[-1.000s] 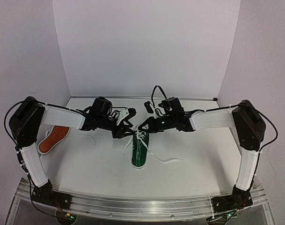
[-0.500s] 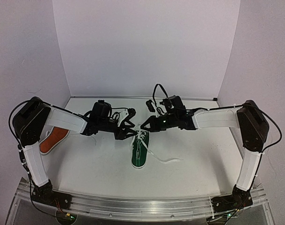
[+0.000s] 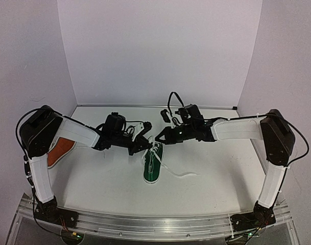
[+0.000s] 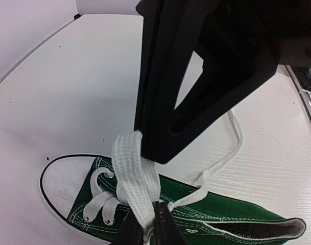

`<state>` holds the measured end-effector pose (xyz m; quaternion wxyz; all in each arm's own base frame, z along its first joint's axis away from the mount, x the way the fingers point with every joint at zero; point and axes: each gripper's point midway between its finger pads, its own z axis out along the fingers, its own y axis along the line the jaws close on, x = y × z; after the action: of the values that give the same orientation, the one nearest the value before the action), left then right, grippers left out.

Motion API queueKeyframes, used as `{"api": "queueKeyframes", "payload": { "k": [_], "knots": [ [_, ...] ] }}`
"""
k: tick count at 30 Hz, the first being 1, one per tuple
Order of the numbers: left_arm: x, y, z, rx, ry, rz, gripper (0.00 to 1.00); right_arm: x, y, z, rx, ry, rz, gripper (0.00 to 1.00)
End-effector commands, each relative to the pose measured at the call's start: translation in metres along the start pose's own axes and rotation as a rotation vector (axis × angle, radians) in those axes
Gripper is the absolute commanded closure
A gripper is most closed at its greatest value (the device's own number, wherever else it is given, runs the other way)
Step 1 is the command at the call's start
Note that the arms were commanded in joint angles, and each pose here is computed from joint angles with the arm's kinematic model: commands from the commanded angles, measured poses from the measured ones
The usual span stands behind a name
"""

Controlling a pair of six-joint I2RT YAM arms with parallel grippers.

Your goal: Tie the shoes

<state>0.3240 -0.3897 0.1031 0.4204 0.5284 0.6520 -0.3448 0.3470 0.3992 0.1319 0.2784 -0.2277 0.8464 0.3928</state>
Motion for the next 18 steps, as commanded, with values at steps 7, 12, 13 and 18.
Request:
{"api": "queueKeyframes", "payload": {
  "k": [7,12,13,18],
  "knots": [
    [0.029,0.014,-0.006,-0.078,0.153,0.024,0.99,-0.01,0.007,-0.018,0.026,-0.045,-0.038,1.0],
    [0.023,0.014,-0.007,-0.084,0.145,0.028,0.86,-0.008,0.009,-0.012,0.001,-0.028,-0.036,1.0],
    [0.019,0.015,-0.009,-0.089,0.134,0.028,0.8,-0.007,0.009,-0.012,-0.006,-0.025,-0.035,1.0],
    [-0.007,0.014,-0.021,-0.114,0.07,0.04,0.54,-0.007,0.011,-0.011,-0.018,-0.022,-0.034,1.0]
  ]
}}
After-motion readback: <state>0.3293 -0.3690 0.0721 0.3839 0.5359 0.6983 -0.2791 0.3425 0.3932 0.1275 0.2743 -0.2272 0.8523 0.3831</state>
